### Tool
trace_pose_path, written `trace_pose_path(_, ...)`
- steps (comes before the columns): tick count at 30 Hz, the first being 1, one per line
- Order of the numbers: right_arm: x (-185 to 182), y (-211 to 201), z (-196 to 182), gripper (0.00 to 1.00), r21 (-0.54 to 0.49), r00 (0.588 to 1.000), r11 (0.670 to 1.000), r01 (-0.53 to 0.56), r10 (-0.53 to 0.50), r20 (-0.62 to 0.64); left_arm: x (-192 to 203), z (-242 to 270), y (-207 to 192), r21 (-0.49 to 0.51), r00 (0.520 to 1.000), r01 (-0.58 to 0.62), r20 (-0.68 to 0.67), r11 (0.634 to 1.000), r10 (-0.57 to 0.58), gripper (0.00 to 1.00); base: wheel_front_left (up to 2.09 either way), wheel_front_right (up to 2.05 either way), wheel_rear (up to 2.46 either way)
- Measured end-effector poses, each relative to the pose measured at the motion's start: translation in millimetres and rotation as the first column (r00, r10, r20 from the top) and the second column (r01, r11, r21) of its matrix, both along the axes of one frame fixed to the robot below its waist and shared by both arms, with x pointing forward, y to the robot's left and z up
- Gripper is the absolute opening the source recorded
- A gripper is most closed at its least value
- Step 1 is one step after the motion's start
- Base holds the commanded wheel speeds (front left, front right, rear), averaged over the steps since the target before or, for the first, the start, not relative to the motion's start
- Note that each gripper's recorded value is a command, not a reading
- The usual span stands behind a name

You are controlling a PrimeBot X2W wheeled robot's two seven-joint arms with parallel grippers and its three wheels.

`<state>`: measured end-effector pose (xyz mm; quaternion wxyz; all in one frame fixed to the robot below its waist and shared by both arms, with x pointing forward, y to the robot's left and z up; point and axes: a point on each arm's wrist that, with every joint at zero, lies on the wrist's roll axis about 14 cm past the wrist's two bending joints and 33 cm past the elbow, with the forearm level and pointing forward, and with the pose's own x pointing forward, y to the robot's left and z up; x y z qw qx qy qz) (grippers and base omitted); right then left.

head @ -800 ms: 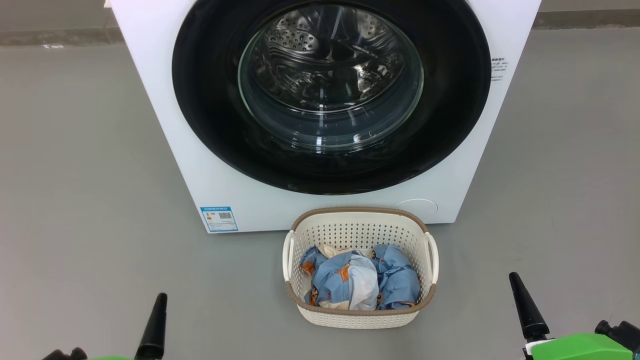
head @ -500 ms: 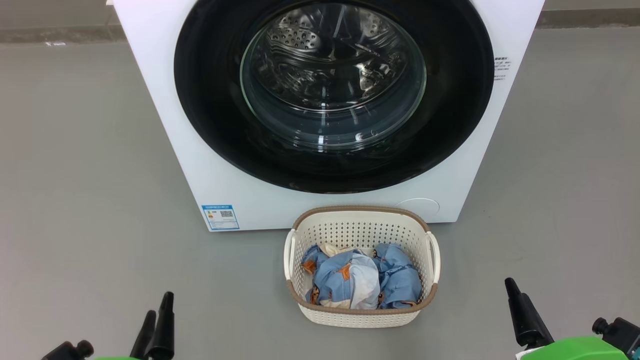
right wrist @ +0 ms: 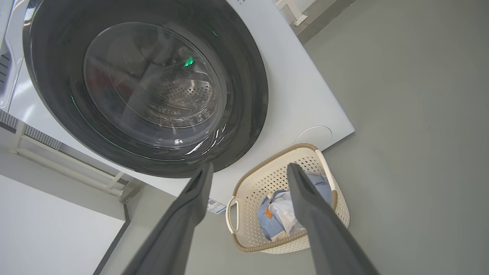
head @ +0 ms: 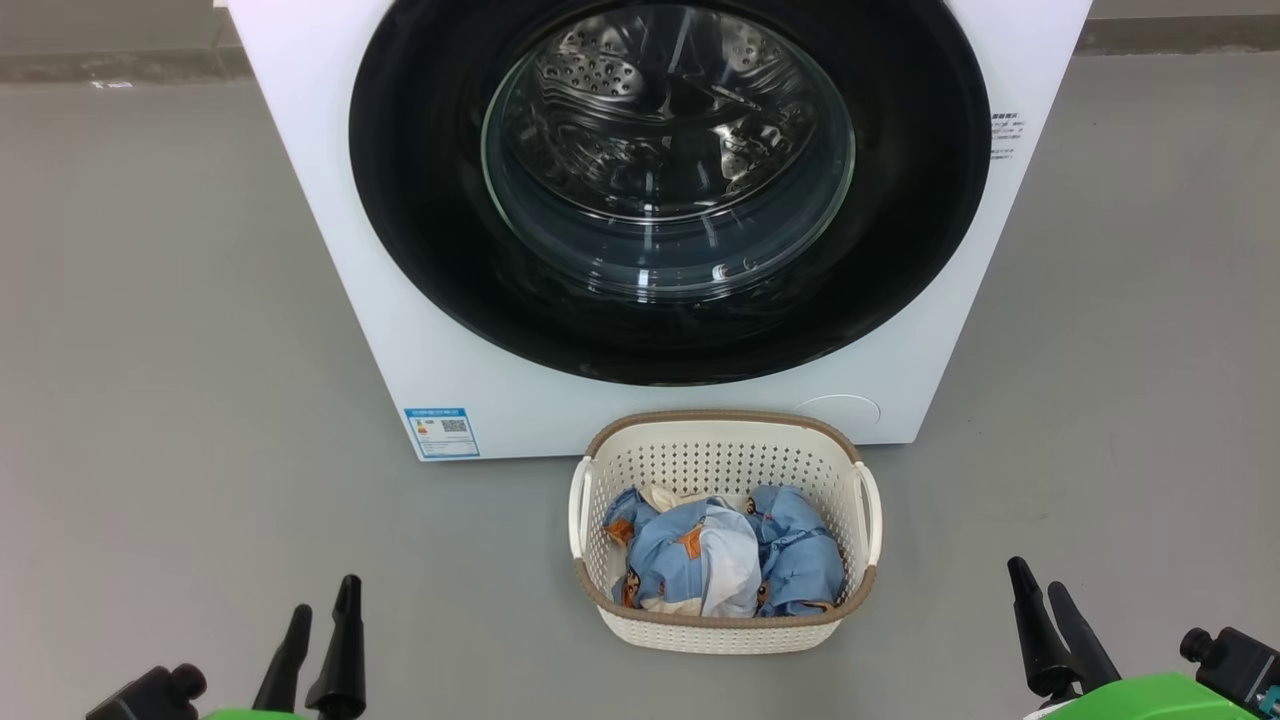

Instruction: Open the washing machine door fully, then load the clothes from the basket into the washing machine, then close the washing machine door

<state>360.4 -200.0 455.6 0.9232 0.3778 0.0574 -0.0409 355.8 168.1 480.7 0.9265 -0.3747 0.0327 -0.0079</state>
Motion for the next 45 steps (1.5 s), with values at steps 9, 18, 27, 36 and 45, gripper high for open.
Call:
trace_pose_path(9,1,0,2,1.00,-0.107,1.000,0.994,-0.019,0.020,0.012,0,5,-1,0.102,1.000,0.009,0.028,0.995,-0.012,1.00,0.00,0.00,0.00)
trace_pose_path(18,-4,1,-1,1.00,-0.189,0.999,0.981,-0.033,0.035,0.007,0,10,-2,0.190,0.998,0.017,0.057,0.982,-0.028,1.00,0.00,0.00,0.00)
trace_pose_path(27,-3,3,0,1.00,-0.288,0.998,0.956,-0.054,0.062,0.016,-3,12,-5,0.296,0.996,0.027,0.077,0.955,-0.052,1.00,0.00,0.00,0.00)
trace_pose_path(36,-2,3,4,1.00,-0.376,0.996,0.924,-0.066,0.084,0.032,-3,16,-7,0.375,0.992,0.027,0.103,0.927,-0.071,1.00,0.00,0.00,0.00)
trace_pose_path(45,-3,3,8,1.00,-0.467,0.993,0.881,-0.074,0.106,0.044,-4,18,-12,0.452,0.988,0.036,0.120,0.891,-0.100,1.00,0.00,0.00,0.00)
